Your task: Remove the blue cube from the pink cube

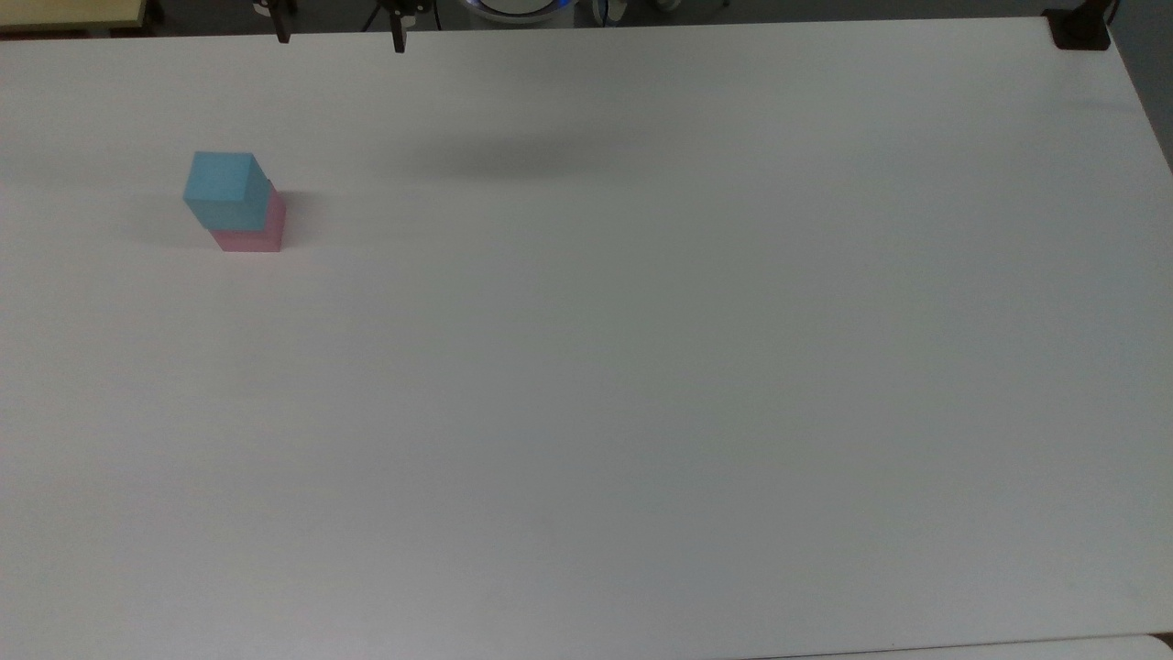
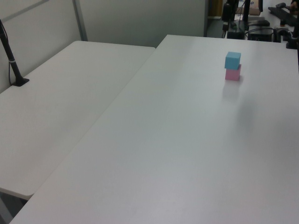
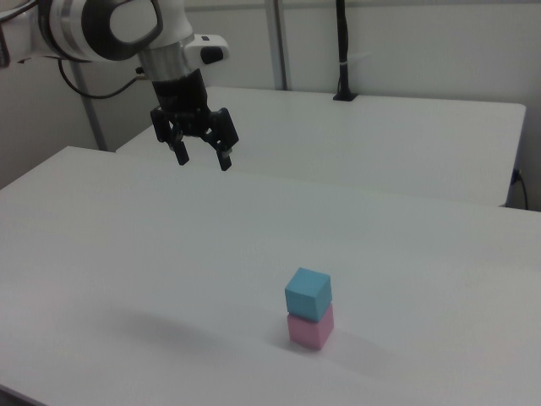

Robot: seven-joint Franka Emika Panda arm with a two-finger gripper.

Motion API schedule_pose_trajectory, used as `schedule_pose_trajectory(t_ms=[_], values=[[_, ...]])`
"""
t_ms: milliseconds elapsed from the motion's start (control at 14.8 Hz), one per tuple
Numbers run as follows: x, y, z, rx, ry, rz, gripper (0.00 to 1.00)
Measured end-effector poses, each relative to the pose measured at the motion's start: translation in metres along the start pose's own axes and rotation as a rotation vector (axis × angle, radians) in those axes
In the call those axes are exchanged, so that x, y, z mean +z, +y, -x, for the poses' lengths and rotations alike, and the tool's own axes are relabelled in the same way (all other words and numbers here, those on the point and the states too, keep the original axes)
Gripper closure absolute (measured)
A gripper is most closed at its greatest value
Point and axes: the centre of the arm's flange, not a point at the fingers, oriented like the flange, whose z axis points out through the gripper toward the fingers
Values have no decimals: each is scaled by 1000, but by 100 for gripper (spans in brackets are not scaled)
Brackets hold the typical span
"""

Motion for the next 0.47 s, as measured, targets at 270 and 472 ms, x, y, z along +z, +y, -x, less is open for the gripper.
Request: schedule_pose_trajectory(t_ms=[270, 472], values=[[19, 53, 16, -304, -90, 6, 0], [37, 116, 36, -268, -127, -9, 0]])
